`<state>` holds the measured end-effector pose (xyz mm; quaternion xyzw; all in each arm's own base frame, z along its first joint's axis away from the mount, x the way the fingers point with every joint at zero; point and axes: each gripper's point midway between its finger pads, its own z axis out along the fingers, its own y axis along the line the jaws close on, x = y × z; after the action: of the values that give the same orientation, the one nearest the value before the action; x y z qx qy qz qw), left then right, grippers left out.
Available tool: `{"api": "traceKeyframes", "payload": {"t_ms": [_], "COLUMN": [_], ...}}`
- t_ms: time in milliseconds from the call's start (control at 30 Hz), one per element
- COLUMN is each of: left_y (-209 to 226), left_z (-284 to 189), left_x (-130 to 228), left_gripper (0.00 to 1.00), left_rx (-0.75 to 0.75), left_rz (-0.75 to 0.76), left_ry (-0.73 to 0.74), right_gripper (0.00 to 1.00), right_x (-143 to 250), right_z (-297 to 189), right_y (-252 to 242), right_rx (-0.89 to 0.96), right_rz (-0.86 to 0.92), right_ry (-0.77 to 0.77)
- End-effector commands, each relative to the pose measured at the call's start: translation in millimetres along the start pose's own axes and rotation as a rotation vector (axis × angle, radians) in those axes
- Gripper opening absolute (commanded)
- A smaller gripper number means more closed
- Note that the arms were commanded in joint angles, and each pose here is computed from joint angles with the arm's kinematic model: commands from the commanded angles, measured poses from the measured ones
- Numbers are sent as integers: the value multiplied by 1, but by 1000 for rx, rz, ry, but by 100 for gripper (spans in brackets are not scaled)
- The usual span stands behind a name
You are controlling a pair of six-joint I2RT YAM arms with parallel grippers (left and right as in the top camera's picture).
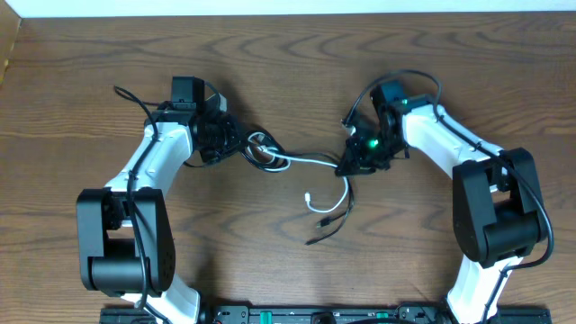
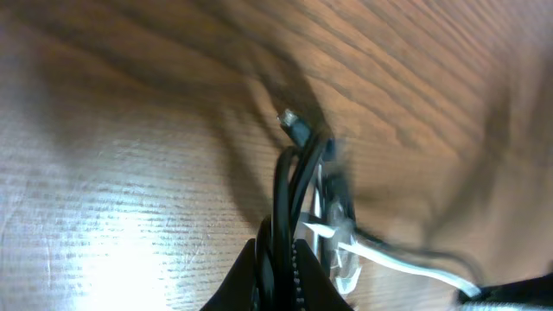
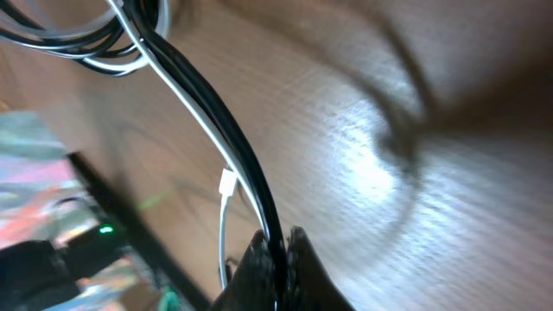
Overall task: Untangle cables
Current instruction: 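Pull a black cable rightward out of the bundle with the right gripper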
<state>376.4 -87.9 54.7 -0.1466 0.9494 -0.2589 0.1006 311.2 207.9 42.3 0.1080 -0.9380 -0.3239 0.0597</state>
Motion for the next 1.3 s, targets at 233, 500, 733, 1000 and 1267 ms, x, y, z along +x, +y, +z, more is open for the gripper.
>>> {"api": "traceKeyframes", "payload": {"t_ms": [233, 500, 733, 1000, 1267], "left_y": [18, 31, 30, 2, -22], "left_z": [-10, -10, -10, -8, -17], "left_x": [-16, -15, -14, -4, -4], "left_gripper": [7, 7, 7, 26, 48], "left_rx": [-131, -193, -187, -18, 132], "left_rz": [201, 194, 196, 197, 177], "left_ry": [-73, -73, -67, -18, 3], "right_gripper": [1, 1, 1, 1, 1], "right_x": [-44, -62, -89, -94, -93], "right_z": [-67, -83, -85, -66, -59], "right_y": [-57, -75, -66, -30, -19], "right_rx": [541, 687, 658, 437, 393], "right_rz": [-151, -165, -206, -260, -279], "right_ry": [-88, -159, -268, -284, -276]}}
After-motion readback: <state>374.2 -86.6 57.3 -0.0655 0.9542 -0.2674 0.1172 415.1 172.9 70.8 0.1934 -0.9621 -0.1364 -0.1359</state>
